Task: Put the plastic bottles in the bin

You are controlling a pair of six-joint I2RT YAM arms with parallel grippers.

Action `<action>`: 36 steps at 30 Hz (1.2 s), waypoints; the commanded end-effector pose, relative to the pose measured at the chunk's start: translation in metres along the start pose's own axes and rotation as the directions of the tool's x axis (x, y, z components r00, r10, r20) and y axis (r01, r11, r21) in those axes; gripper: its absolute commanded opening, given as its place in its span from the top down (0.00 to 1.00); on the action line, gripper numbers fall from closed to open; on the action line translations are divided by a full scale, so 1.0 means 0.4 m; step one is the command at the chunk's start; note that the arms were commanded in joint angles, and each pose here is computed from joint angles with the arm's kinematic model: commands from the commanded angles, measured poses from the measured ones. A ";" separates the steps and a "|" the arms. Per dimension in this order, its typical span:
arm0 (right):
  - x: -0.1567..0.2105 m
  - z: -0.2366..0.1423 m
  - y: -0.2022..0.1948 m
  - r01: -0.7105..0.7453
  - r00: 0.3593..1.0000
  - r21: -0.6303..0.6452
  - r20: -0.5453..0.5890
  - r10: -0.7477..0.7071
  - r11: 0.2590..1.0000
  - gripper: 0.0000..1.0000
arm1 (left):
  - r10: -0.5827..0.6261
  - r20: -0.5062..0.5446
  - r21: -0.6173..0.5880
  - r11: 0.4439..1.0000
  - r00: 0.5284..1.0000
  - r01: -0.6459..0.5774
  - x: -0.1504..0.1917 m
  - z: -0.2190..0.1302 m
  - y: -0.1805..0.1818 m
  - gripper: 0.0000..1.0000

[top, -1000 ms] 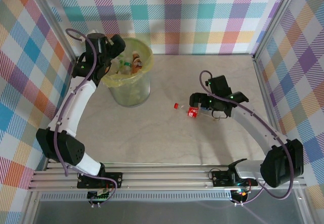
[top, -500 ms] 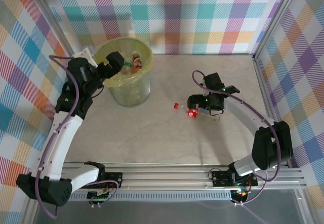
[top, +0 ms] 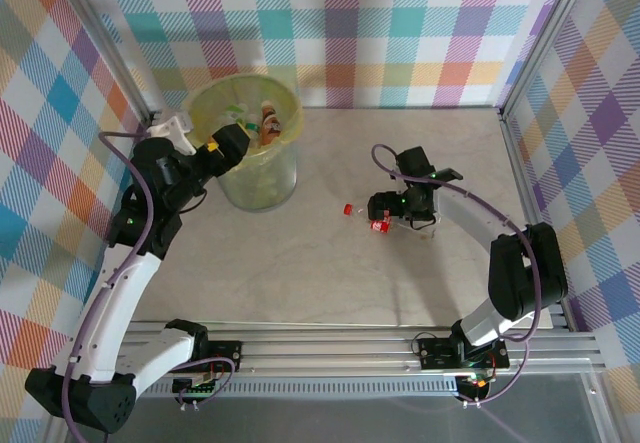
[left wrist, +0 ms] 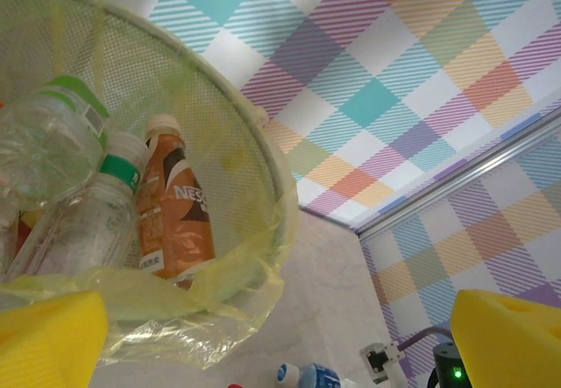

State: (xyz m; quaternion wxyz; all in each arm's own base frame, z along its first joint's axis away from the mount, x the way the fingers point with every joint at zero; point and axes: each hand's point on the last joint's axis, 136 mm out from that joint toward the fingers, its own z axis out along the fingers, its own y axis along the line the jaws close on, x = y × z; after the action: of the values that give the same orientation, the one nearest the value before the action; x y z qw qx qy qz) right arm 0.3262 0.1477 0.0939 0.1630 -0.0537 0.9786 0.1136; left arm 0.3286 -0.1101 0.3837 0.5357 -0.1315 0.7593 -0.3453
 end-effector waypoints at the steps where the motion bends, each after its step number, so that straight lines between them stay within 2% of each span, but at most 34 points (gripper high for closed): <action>1: 0.000 0.006 0.005 0.018 1.000 -0.023 -0.007 -0.018 1.000 0.00 | -0.005 -0.013 0.024 1.000 1.000 0.006 0.012 -0.001 -0.012 0.00; 20: 0.067 0.017 0.041 -0.022 0.996 -0.118 -0.091 0.011 0.993 0.01 | -0.012 -0.034 0.022 1.000 0.999 0.013 0.024 0.018 -0.011 0.00; 31: 0.105 0.004 0.152 -0.037 0.990 -0.228 -0.139 0.006 0.973 0.03 | -0.012 -0.040 0.027 1.000 0.999 0.013 0.026 0.025 -0.017 0.00; 36: 0.110 -0.028 0.235 0.000 0.990 -0.324 -0.132 -0.045 0.946 0.03 | -0.010 -0.043 0.027 1.000 0.999 0.011 0.029 0.026 -0.017 0.00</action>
State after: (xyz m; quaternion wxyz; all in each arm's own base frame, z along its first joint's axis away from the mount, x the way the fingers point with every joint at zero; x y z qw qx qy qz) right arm 0.2773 0.2155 0.0930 0.0926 -0.0907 0.9652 0.2270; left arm 0.3337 -0.1182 0.3730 0.5195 -0.1320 0.7689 -0.3487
